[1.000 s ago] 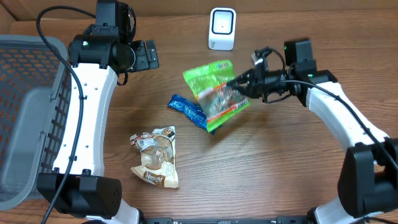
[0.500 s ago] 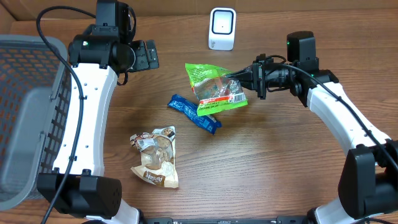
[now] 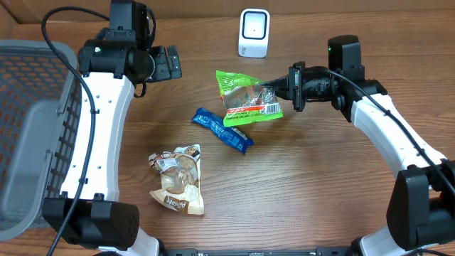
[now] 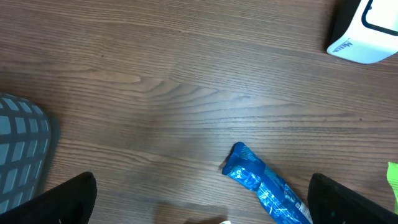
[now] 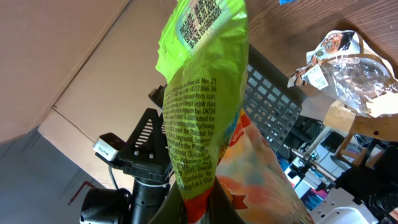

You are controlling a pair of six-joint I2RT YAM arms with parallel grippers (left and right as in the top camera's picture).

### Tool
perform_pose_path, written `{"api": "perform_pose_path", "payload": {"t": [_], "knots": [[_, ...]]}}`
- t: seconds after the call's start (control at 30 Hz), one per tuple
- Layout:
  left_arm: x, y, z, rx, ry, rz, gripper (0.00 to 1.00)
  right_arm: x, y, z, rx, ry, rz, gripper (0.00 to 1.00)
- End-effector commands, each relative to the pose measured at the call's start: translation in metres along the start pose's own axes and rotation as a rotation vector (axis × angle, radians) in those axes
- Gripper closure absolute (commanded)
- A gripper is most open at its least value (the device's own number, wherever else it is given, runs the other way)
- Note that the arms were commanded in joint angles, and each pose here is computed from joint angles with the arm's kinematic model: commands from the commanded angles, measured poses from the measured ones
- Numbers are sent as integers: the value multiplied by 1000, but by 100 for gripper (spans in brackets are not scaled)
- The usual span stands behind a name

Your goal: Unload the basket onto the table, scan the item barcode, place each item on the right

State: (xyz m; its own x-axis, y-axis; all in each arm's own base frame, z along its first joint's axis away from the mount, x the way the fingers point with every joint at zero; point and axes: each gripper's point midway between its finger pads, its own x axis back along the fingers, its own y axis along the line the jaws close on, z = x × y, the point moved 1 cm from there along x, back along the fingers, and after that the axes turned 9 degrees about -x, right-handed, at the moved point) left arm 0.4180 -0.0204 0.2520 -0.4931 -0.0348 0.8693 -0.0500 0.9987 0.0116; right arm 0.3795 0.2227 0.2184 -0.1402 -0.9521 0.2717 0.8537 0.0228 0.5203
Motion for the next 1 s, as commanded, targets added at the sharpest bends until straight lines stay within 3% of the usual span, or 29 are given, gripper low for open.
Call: {"api": "perform_pose_path", "payload": {"t": [0.0, 0.17, 0.33, 0.47, 0.6, 0.83, 0.97], "knots": [[5, 0, -8, -4, -25, -5, 0, 5, 12, 15, 97, -6, -29, 96], [5, 0, -8, -4, -25, -5, 0, 7, 18, -10, 530, -172, -34, 96], [5, 0, -8, -4, -25, -5, 0, 22, 2, -60, 821, -447, 139, 96], [5, 0, -8, -4, -25, -5, 0, 57, -12, -109, 851, -780, 355, 96], [5, 0, -8, -4, -25, -5, 0, 97, -8, -133, 919, -1051, 545, 96], [5, 0, -8, -4, -25, -5, 0, 142, 10, -122, 966, -1365, 780, 96], [5, 1, -8, -2, -25, -7, 0, 129, 3, -112, 1015, -1471, 917, 96]]}}
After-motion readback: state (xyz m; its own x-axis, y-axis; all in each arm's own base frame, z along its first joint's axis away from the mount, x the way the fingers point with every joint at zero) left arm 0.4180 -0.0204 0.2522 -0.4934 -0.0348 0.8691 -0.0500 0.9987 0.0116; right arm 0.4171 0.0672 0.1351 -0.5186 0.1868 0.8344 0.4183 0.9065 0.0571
